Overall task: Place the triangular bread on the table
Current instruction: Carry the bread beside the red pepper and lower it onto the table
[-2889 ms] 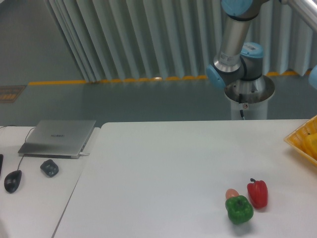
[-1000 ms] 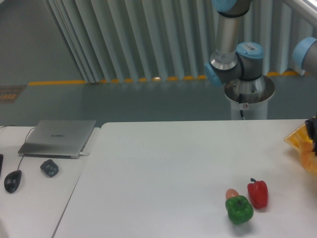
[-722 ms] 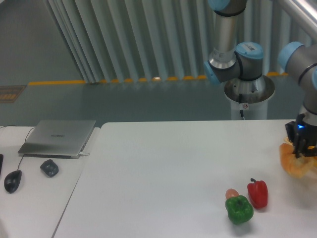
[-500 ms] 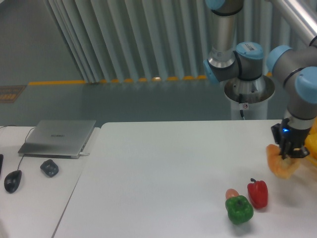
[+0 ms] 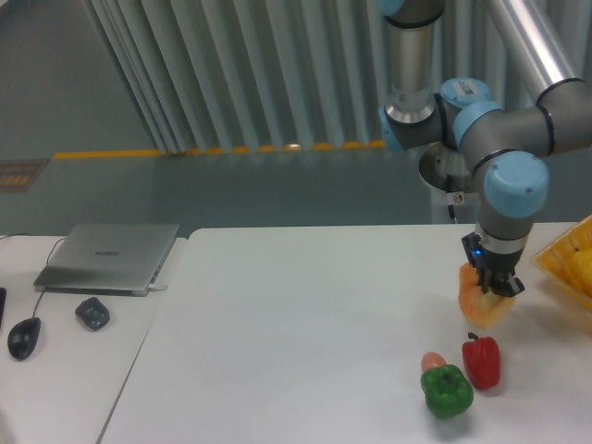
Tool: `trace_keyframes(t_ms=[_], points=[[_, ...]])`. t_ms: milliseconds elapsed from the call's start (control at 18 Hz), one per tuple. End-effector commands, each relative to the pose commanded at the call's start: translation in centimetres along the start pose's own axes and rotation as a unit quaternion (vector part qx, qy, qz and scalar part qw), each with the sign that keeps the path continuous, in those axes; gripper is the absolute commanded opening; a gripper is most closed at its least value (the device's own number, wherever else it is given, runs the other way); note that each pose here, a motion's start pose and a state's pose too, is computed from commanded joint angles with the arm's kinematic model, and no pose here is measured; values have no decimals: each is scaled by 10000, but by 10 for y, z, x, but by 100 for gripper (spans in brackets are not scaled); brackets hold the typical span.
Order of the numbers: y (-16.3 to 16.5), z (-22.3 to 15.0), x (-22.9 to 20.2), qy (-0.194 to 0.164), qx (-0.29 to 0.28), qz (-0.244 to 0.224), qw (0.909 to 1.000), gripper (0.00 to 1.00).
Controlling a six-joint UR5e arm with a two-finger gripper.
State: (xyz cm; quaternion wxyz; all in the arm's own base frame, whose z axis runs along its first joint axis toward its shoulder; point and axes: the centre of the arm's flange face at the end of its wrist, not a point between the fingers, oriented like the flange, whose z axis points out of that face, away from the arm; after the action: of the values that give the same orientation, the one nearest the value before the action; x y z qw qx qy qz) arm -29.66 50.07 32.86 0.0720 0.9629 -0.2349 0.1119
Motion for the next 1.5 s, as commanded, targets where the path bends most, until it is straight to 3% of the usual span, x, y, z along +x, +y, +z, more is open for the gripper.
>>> trace_keyframes(t_ms=[167,222,333,389,444,1333,1500], points=[[-8,3,5,30,-32,75,10000,16],[-8,3,5,29,-34,82,10000,20],[-9,3,4,8,-27,120,9999,59],[-9,4,2,-19,-57,121,9999,96],[-7,3,1,-53,-108,90,9999,100],[-5,-9,-3,-282,-91,72,9995,100],[-6,-28,-11,-902,122,84,9958,100]])
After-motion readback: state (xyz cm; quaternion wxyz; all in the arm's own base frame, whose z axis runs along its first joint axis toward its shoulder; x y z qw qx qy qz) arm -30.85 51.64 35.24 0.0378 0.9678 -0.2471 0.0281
